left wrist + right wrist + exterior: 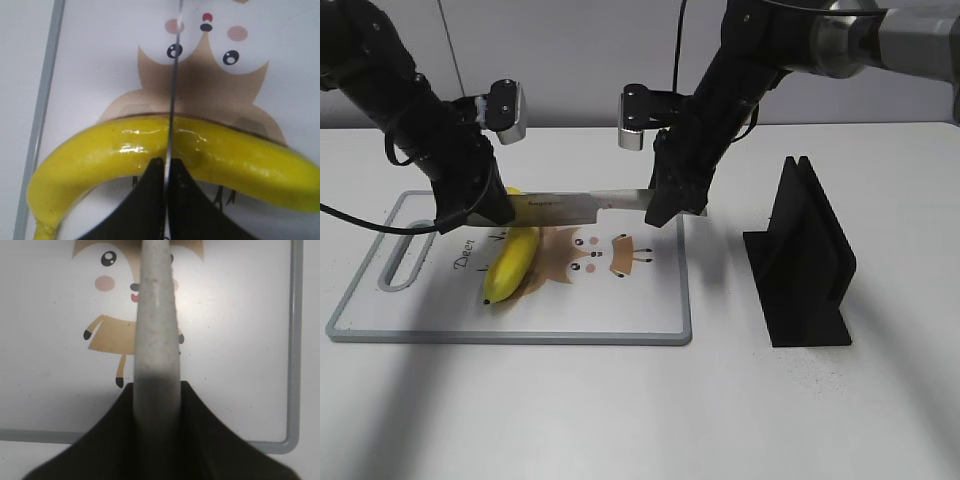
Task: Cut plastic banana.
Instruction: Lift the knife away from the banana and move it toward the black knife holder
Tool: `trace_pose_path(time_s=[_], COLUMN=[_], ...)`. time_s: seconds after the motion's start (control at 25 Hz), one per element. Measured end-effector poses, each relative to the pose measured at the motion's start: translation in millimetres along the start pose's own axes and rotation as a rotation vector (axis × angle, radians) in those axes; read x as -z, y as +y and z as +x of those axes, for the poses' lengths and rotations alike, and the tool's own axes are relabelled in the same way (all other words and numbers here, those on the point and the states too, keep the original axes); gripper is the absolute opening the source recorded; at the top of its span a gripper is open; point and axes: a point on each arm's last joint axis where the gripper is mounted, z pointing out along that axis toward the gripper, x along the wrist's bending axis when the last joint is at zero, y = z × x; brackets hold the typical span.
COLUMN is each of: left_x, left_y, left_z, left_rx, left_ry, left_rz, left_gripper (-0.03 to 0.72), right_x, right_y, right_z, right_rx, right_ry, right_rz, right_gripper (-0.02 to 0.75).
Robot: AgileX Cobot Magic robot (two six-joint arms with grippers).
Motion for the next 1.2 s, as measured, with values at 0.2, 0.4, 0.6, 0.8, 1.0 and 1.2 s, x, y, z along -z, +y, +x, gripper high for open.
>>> trace_pose_path(time_s=[0.2, 0.4, 0.6, 0.8, 1.0, 1.2], left_x=[0, 0, 0, -1, 7, 29], left_y=[0, 0, 0, 0, 4, 14], left_z=[0.0, 0.0, -0.1, 0.0, -1.4, -4.0], left_rx=[0.0, 0.0, 0.003, 0.011, 0.002, -0.02], left_ry=[0.0, 0.0, -0.001, 0.008, 0.025, 0.06], left_rz=[0.0, 0.0, -0.003, -0.003, -0.01, -0.027], left_gripper=[0.002, 0.001, 0.003, 0.093, 0.214, 0.291], right_x=[0, 0, 0, -2, -3, 5], right_y=[0, 0, 0, 1, 2, 7], right_z=[0, 0, 0, 0, 0, -3], right_rx=[0.001, 0.001, 0.001, -0.008, -0.02, -0.007], right_ry=[-0.001, -0.001, -0.001, 0.003, 0.0, -0.016], right_rz=[0.0, 0.0, 0.0, -0.009, -0.018, -0.028], right_gripper=[0.183, 0.183, 0.183, 0.183, 0.183, 0.183])
